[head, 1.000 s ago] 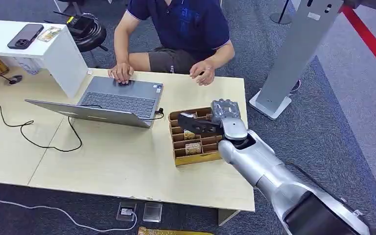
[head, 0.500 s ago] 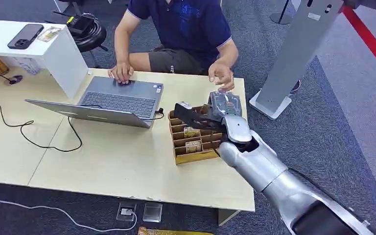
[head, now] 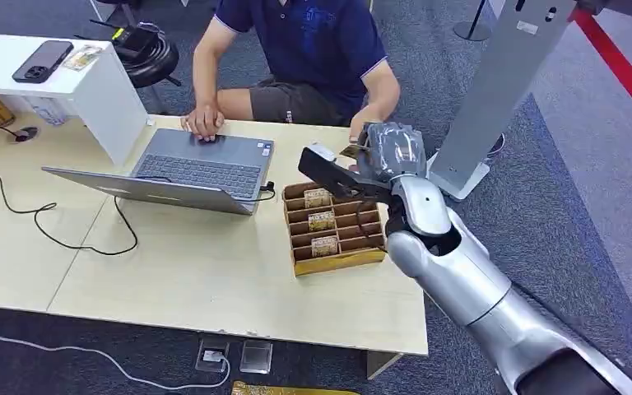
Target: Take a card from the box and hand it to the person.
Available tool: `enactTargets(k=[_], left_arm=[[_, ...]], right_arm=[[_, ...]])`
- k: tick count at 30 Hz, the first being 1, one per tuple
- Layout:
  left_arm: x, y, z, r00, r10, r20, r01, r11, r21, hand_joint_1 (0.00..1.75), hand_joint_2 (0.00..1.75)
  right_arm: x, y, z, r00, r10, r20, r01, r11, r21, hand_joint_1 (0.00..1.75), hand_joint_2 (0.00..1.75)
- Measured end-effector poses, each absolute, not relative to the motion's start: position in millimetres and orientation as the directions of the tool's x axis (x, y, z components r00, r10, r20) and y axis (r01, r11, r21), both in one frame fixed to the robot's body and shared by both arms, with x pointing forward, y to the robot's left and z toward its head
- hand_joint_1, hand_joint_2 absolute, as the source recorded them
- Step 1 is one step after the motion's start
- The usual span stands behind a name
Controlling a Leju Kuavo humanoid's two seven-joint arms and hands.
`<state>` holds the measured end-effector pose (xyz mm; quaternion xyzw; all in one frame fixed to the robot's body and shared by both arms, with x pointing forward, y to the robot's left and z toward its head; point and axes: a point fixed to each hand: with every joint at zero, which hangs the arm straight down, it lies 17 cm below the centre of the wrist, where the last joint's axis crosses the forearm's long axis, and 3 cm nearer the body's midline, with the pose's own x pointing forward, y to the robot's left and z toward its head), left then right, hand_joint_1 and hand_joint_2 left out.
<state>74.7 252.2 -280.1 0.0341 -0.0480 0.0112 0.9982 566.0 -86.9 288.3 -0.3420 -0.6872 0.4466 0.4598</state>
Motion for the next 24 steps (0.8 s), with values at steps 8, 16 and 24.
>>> enactTargets(k=[8,16,24], left_arm=[[76,250,-280,0.996,0.005,0.093,-0.011,0.998,0.064,0.0,0.0],[76,247,-280,0.995,-0.016,0.094,0.011,0.998,0.058,0.0,0.0],[76,244,-279,0.994,-0.026,0.102,0.022,0.999,0.044,0.0,0.0]], right_arm=[[596,-84,285,-0.321,0.905,0.279,0.062,0.314,-0.948,1.54,1.75],[611,-95,253,-0.256,0.934,0.247,0.017,0.26,-0.965,0.0,1.75],[615,-107,233,-0.216,0.95,0.226,-0.002,0.231,-0.973,0.0,1.75]])
